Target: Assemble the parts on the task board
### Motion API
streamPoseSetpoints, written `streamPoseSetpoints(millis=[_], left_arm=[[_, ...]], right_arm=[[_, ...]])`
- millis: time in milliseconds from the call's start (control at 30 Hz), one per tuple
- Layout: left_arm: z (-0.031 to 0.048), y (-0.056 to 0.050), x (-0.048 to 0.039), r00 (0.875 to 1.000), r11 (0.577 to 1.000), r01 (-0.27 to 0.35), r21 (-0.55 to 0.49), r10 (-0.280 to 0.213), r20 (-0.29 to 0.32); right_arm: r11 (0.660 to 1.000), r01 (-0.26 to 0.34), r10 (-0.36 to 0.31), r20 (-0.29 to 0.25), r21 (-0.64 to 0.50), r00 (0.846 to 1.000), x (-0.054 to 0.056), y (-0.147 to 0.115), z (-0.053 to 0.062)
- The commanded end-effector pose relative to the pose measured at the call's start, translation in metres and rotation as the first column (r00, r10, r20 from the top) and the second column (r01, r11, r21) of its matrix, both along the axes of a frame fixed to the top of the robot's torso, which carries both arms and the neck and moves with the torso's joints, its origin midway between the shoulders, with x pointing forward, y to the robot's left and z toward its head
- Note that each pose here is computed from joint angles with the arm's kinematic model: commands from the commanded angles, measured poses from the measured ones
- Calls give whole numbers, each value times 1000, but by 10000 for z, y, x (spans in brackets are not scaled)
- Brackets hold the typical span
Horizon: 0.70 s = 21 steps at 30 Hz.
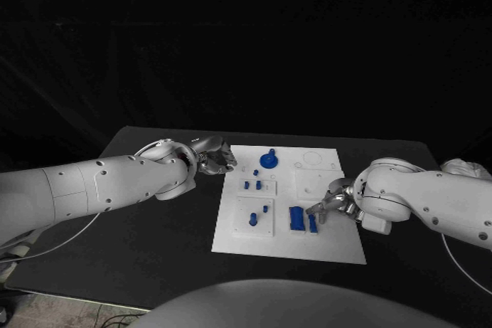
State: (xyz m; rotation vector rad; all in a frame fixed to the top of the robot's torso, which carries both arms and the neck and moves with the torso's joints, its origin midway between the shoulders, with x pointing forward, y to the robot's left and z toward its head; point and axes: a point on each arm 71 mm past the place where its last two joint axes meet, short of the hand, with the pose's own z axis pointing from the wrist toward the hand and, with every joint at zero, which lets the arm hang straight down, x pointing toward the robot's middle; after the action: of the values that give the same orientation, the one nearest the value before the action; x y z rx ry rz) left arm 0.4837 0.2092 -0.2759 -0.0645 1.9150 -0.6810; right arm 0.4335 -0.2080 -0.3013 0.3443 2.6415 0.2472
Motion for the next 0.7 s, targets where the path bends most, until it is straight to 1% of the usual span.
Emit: streamPoseSetpoints(millis=[33, 100, 133, 233, 333, 400, 467, 533, 633, 700], left_arm=[[-6, -6, -10, 1000, 1000, 3, 5, -3, -15], [-4, -3, -12, 1000, 1000, 3, 4, -3, -13], [0, -1, -14, 1000, 1000, 4, 2, -4, -10], [10, 1, -18, 1000, 1000, 6, -5, -6, 1], [22, -1, -21, 1000, 1000, 10, -15, -10, 14], [28, -3, -23, 1000, 1000, 12, -19, -12, 21], [34, -6, -24, 1000, 1000, 15, -23, -14, 27], [38, -8, -26, 999, 1000, 17, -27, -16, 32], [44, -7, -30, 999, 999, 19, -31, -18, 38], [48, -5, -31, 999, 999, 20, -33, -19, 42]], right_arm=[[998, 12, -17, 97, 58, 995, 22, -12, 62], [997, 11, -21, 129, 82, 991, 16, -31, 101], [994, 5, -22, 157, 107, 987, 7, -50, 143], [986, -17, -20, 221, 164, 975, -20, -90, 241], [973, -62, -9, 305, 224, 952, -63, -131, 349], [964, -94, 0, 349, 251, 937, -92, -149, 399], [950, -141, 19, 399, 278, 917, -136, -170, 445], [938, -185, 36, 448, 292, 893, -190, -196, 471], [922, -249, 62, 523, 297, 850, -269, -230, 481], [915, -282, 76, 563, 290, 823, -308, -245, 474]])
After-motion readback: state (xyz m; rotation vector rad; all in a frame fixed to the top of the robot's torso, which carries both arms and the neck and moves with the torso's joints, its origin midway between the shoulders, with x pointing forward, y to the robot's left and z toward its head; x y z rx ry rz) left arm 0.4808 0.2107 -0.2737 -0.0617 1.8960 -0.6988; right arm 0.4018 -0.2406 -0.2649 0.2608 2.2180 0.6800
